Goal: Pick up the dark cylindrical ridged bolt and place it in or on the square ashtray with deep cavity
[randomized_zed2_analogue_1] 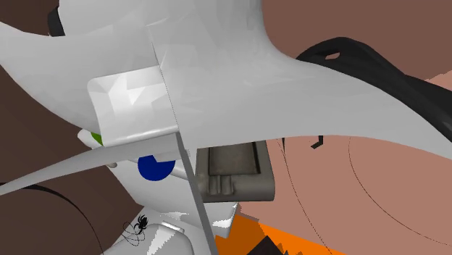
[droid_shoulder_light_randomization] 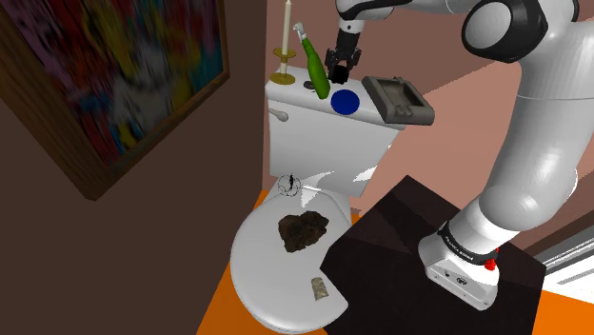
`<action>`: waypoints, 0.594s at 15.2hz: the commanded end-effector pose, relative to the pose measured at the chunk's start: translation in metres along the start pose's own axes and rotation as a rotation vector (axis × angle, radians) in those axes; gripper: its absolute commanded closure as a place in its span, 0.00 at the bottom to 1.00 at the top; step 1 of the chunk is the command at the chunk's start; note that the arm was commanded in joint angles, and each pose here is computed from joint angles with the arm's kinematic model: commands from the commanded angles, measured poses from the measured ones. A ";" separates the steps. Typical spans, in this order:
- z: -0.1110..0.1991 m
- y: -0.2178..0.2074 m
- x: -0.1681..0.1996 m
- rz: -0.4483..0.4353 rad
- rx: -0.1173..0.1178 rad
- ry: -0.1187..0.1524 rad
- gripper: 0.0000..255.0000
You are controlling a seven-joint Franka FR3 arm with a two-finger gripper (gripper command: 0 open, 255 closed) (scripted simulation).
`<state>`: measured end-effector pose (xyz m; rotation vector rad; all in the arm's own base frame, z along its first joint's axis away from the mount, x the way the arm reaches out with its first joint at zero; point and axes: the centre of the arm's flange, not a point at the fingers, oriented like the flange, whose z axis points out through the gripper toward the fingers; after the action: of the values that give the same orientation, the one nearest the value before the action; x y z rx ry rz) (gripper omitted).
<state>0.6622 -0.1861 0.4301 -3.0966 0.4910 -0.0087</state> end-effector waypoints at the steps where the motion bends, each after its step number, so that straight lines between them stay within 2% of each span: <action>1: 0.000 0.000 0.000 0.000 0.000 -0.001 1.00; 6: 0.000 0.000 0.000 0.000 0.000 -0.001 1.00; 9: -0.015 0.000 0.000 0.000 0.000 -0.001 1.00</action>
<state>0.6623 -0.1865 0.4404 -3.0965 0.4910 -0.0077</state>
